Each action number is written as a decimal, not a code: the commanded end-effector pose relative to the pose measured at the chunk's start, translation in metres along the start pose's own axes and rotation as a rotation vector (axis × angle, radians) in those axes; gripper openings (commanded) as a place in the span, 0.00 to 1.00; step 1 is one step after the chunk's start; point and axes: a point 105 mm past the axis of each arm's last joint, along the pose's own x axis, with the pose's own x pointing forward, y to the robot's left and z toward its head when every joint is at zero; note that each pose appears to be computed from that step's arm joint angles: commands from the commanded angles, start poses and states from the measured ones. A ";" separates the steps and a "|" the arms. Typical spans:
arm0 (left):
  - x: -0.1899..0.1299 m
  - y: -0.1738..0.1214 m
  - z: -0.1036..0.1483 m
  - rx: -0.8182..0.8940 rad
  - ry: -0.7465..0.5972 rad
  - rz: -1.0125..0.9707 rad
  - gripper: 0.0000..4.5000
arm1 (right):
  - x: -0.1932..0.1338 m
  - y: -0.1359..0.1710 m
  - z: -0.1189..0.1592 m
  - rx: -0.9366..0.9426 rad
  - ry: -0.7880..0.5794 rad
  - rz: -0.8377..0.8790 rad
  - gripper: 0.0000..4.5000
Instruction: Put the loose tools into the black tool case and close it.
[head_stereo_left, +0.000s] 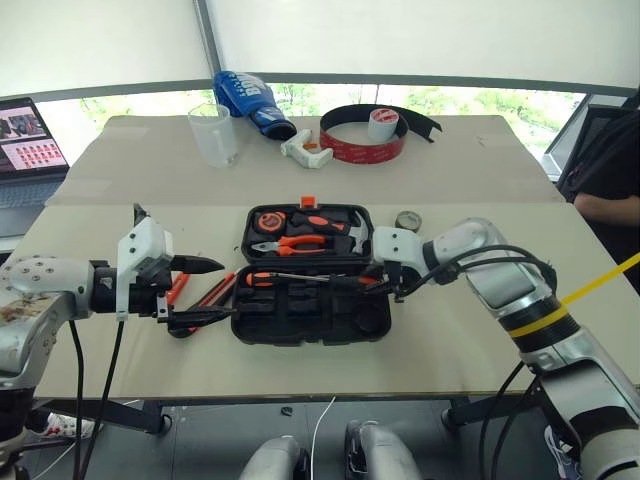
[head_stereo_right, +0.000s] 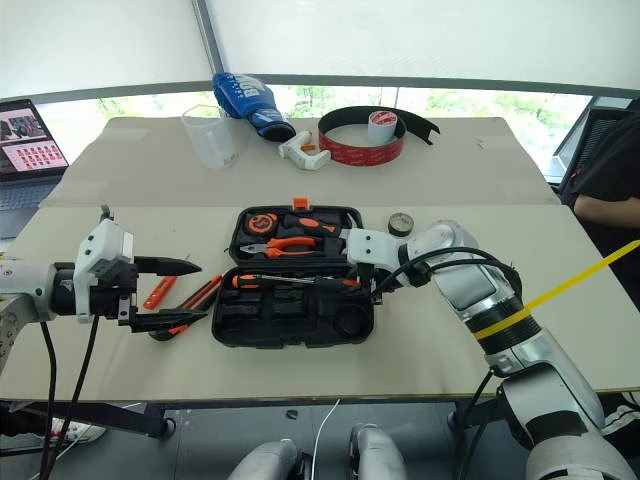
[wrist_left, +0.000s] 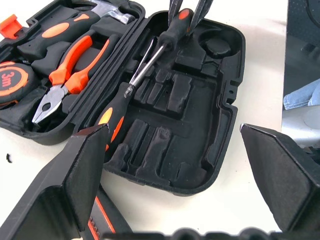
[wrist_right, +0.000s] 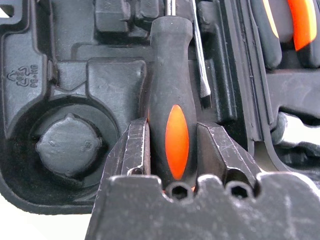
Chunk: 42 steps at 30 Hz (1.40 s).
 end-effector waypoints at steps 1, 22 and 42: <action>-0.001 -0.002 0.011 0.046 -0.025 -0.004 1.00 | -0.003 -0.007 0.015 -0.066 -0.019 -0.025 0.23; 0.002 0.004 0.016 0.064 -0.034 -0.002 1.00 | -0.001 -0.016 0.045 0.003 -0.173 -0.081 0.73; 0.008 0.006 0.013 0.073 -0.038 -0.005 1.00 | 0.043 -0.001 0.025 0.042 -0.102 -0.113 0.01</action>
